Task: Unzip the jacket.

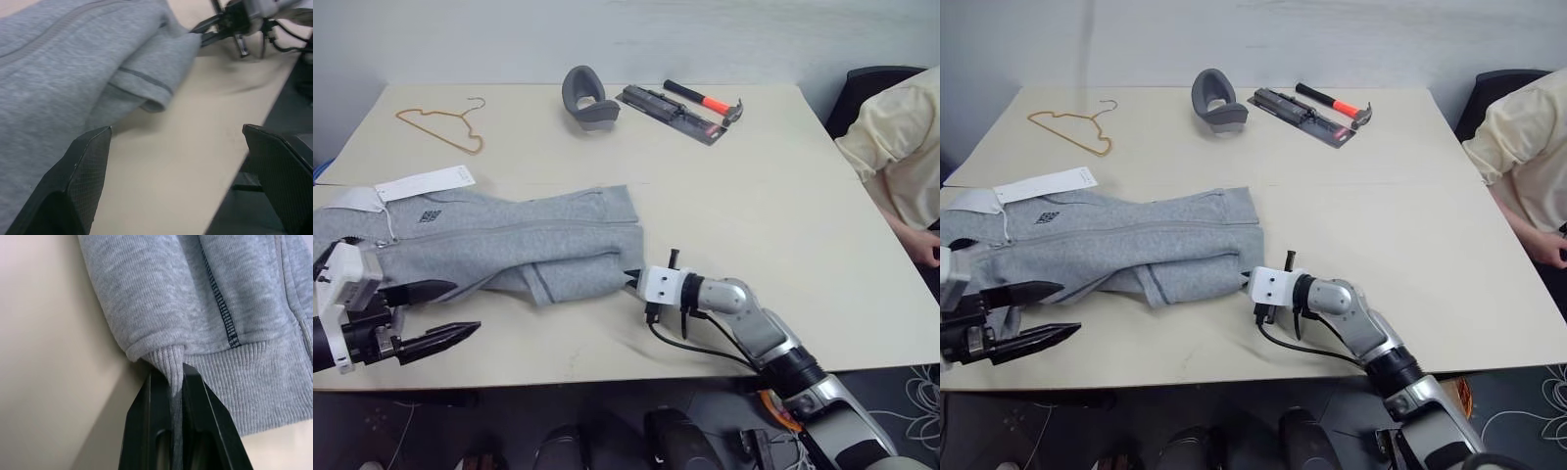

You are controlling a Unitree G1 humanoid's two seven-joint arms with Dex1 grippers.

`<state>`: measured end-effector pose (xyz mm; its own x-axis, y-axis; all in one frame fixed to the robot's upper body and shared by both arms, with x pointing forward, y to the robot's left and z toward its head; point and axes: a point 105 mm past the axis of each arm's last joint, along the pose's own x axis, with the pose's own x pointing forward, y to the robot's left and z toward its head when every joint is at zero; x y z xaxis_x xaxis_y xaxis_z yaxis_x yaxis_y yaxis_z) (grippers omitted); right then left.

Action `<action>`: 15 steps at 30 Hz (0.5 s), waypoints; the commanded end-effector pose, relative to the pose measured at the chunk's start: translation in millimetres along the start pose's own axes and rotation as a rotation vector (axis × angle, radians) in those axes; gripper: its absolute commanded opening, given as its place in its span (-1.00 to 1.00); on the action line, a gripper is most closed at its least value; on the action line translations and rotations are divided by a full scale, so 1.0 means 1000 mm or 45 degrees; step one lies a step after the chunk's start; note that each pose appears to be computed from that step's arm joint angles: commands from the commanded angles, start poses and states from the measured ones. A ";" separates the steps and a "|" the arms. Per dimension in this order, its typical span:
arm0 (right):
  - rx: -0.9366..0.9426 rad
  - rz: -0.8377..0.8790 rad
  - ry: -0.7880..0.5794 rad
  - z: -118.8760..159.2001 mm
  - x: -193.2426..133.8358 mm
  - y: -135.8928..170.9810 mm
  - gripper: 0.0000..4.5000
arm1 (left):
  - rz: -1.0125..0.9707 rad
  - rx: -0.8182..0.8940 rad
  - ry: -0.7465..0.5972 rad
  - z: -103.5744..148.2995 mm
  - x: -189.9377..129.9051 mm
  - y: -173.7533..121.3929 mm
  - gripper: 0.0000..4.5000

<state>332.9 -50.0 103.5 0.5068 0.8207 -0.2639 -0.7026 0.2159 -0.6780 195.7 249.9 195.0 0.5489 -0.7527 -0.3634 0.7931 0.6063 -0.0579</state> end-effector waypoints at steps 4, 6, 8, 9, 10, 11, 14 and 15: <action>-0.013 -0.065 0.228 -0.035 -0.075 -0.028 -0.98 | -0.158 0.105 0.097 0.005 0.008 -0.017 1.00; -0.013 -0.066 0.293 -0.043 -0.095 -0.033 -0.98 | -0.156 0.121 0.103 0.006 0.008 -0.014 1.00; -0.020 -0.079 0.371 -0.053 -0.119 -0.040 -0.98 | -0.147 0.150 0.121 0.005 0.009 -0.010 1.00; -0.016 -0.091 0.415 -0.058 -0.132 -0.045 -0.98 | -0.141 0.173 0.132 0.005 0.010 -0.008 1.00; -0.011 -0.105 0.465 -0.064 -0.146 -0.050 -0.98 | -0.135 0.193 0.141 0.004 0.012 -0.006 1.00; -0.008 -0.122 0.517 -0.071 -0.161 -0.055 -0.98 | -0.120 0.217 0.149 0.003 0.014 -0.003 1.00; -0.002 -0.130 0.597 -0.080 -0.185 -0.061 -0.98 | -0.086 0.279 0.157 0.003 0.019 0.004 1.00; 0.000 -0.115 0.611 -0.081 -0.190 -0.060 -0.98 | -0.048 0.318 0.142 0.006 0.021 0.010 1.00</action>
<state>321.5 -249.7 130.0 0.7246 0.4799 -0.4947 -0.6584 0.2696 -0.7028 209.1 237.2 186.5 0.4561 -0.7545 -0.4719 0.8732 0.4816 0.0739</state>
